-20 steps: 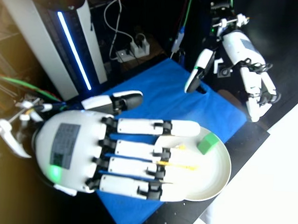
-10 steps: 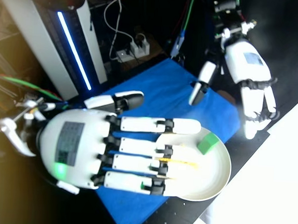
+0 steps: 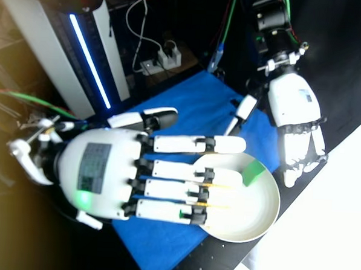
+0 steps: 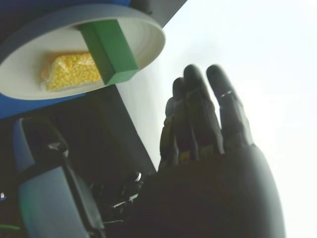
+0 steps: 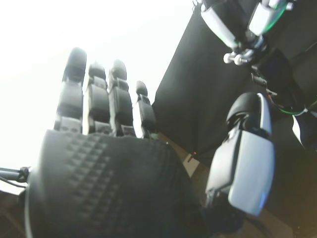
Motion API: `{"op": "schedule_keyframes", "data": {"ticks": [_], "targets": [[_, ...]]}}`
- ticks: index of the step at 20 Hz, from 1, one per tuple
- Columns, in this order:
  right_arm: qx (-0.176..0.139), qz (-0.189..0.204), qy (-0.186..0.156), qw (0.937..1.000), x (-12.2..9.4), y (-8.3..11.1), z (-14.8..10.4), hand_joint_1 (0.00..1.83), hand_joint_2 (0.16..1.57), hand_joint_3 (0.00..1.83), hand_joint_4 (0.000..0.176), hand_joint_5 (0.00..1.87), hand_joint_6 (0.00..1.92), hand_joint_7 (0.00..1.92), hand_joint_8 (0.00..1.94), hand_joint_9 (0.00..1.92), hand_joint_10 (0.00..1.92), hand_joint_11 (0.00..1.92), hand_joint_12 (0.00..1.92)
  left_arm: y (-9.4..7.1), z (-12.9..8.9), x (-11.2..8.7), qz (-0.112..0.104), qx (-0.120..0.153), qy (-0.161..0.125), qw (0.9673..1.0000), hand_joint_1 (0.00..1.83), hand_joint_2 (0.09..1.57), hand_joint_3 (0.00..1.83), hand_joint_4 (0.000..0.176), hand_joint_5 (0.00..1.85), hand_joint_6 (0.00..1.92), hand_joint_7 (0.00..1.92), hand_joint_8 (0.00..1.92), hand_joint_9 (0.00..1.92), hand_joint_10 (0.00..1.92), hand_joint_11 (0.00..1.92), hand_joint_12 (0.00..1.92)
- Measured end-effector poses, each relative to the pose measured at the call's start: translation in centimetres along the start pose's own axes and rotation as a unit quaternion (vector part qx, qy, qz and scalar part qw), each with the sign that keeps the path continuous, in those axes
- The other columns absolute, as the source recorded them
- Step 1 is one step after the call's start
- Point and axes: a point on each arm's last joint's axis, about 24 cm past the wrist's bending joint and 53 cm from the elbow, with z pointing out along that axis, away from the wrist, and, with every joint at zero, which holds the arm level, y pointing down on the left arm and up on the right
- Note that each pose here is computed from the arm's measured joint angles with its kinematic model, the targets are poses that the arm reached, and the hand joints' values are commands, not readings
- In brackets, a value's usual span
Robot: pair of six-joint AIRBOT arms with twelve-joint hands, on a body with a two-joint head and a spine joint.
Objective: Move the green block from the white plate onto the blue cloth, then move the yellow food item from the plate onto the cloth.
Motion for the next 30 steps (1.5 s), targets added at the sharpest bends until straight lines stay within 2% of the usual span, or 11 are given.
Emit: {"op": "schedule_keyframes", "data": {"ticks": [2,5,8,10,12,14,15,17,20,27,30], "targets": [[0.000,0.001,0.000,1.0000,0.1,0.0,0.0,0.39,0.79,0.00,0.085,0.10,0.00,0.32,0.01,0.22,0.01,0.00,0.76,0.6,0.1,0.1,0.002,-0.009,0.003,1.0000,0.92,0.84,0.01,0.000,0.28,0.00,0.49,0.00,0.52,0.00,0.19,0.80],[-0.001,0.001,0.004,1.0000,0.3,0.1,0.0,0.40,0.81,0.00,0.070,0.10,0.00,0.32,0.00,0.21,0.00,0.00,0.73,0.8,0.6,0.5,0.002,-0.015,0.008,0.9998,0.85,0.72,0.00,0.000,0.32,0.01,0.53,0.01,0.55,0.01,0.17,0.87],[-0.002,0.000,0.005,1.0000,0.5,0.2,0.0,0.43,0.84,0.00,0.052,0.10,0.00,0.33,0.00,0.22,0.00,0.00,0.64,0.0,1.2,1.0,0.002,-0.011,0.012,0.9999,0.80,0.66,0.00,0.000,0.40,0.01,0.58,0.00,0.60,0.01,0.21,0.83],[-0.002,0.000,0.006,1.0000,0.5,0.2,0.0,0.44,0.84,0.00,0.061,0.10,0.00,0.32,0.00,0.22,0.00,0.00,0.68,-0.5,1.4,1.3,0.002,-0.006,0.013,0.9999,0.79,0.68,0.00,0.000,0.43,0.00,0.60,0.00,0.64,0.00,0.28,0.77],[-0.003,-0.001,0.006,1.0000,0.5,0.2,0.0,0.44,0.83,0.00,0.073,0.10,0.00,0.32,0.00,0.22,0.00,0.00,0.69,-0.4,1.6,1.5,0.002,-0.007,0.013,0.9999,0.88,0.72,0.00,0.000,0.44,0.00,0.64,0.00,0.67,0.00,0.32,0.73],[-0.002,-0.001,0.007,1.0000,0.6,0.2,0.0,0.45,0.84,0.00,0.065,0.11,0.00,0.33,0.00,0.22,0.00,0.00,0.64,0.0,1.7,1.5,0.003,-0.012,0.014,0.9998,0.86,0.72,0.00,0.000,0.45,0.00,0.65,0.00,0.68,0.01,0.33,0.73],[-0.003,-0.001,0.008,1.0000,0.6,0.2,0.0,0.44,0.83,0.00,0.077,0.12,0.00,0.32,0.00,0.22,0.00,0.00,0.64,0.2,1.7,1.5,0.004,-0.014,0.013,0.9998,0.87,0.74,0.00,0.000,0.46,0.00,0.67,0.00,0.70,0.00,0.36,0.69],[-0.004,-0.001,0.010,0.9999,0.8,0.3,0.1,0.44,0.82,0.00,0.074,0.12,0.00,0.32,0.00,0.22,0.00,0.00,0.64,0.3,1.9,1.9,0.005,-0.015,0.017,0.9997,0.93,0.81,0.00,0.000,0.50,0.00,0.70,0.00,0.73,0.01,0.40,0.66],[-0.005,0.000,0.011,0.9999,1.0,0.4,0.1,0.43,0.80,0.00,0.075,0.13,0.00,0.33,0.00,0.24,0.00,0.00,0.68,-0.5,2.2,2.6,0.003,-0.010,0.022,0.9997,0.96,0.79,0.00,0.000,0.52,0.01,0.71,0.00,0.73,0.00,0.38,0.65],[-0.007,0.001,0.015,0.9999,1.5,0.5,0.2,0.44,0.78,0.00,0.068,0.13,0.00,0.32,0.00,0.23,0.00,0.00,0.76,-0.6,2.4,2.4,-0.001,-0.007,0.017,0.9998,0.86,0.79,0.00,0.000,0.58,0.00,0.74,0.01,0.77,0.00,0.36,0.80],[-0.008,0.001,0.016,0.9998,1.6,0.5,0.2,0.43,0.81,0.00,0.059,0.12,0.00,0.33,0.00,0.25,0.00,0.00,0.76,-0.5,2.7,2.6,-0.002,-0.008,0.016,0.9998,0.97,0.76,0.00,0.000,0.62,0.00,0.74,0.00,0.75,0.00,0.30,0.87]]}}
